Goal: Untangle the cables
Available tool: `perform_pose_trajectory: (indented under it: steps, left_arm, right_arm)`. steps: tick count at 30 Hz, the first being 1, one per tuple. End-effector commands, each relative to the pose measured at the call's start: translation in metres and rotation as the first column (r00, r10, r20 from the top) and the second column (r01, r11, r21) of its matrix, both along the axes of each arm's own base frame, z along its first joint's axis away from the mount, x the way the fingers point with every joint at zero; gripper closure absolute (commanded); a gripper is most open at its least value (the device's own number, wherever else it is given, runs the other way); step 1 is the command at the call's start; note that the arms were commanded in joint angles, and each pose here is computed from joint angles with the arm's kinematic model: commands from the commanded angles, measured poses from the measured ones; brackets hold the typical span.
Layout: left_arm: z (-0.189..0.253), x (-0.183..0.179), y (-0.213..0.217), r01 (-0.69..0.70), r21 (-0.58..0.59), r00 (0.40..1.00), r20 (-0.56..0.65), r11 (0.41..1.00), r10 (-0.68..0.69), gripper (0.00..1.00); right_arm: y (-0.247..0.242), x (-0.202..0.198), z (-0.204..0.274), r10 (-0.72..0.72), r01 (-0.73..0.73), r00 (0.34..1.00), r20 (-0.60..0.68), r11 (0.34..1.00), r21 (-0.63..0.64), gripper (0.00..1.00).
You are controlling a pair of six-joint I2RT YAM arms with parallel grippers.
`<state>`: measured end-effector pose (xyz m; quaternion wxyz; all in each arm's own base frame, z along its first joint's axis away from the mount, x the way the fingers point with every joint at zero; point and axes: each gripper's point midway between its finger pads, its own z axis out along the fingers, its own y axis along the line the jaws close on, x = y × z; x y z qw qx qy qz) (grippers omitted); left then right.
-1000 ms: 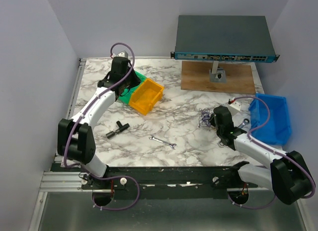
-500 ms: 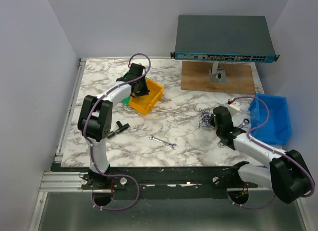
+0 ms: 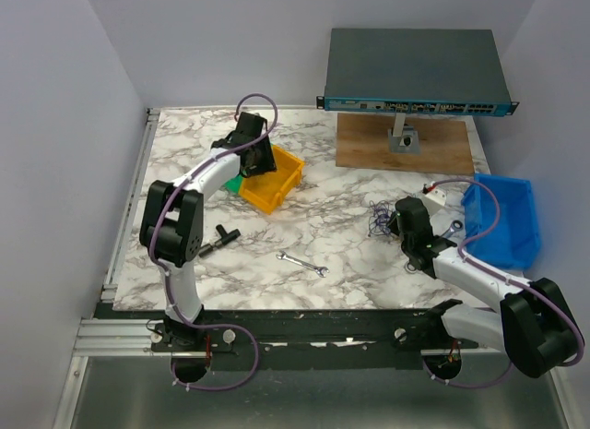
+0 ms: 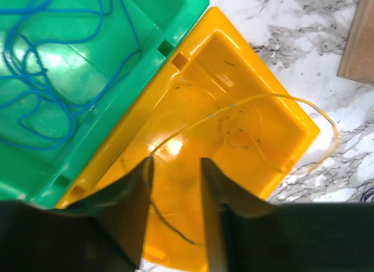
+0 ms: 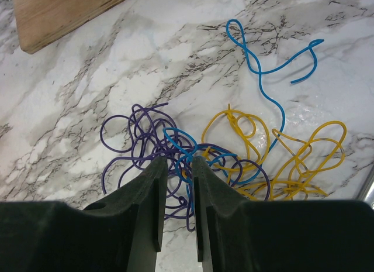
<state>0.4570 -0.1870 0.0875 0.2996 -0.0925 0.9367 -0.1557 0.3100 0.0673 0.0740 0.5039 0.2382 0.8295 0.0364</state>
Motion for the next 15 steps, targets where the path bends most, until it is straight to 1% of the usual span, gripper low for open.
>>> perform_pose_trajectory:
  steps: [1, 9, 15]
  left_arm:
    - [0.051, -0.005, 0.013, -0.037, 0.014, 0.993, 0.112, 0.999, 0.035, 0.54]
    - [0.086, -0.016, 0.012, -0.022, -0.003, 0.982, 0.187, 1.000, 0.022, 0.42]
    - [0.088, -0.016, 0.012, -0.015, 0.010, 0.982, 0.187, 1.000, 0.013, 0.40]
  right_arm:
    - [0.001, 0.000, -0.002, 0.008, -0.008, 1.000, -0.002, 1.000, -0.004, 0.70]
    - [0.002, 0.000, -0.002, 0.010, -0.010, 1.000, -0.002, 1.000, -0.002, 0.70]
    - [0.001, 0.000, -0.002, 0.009, -0.009, 1.000, -0.002, 1.000, -0.004, 0.70]
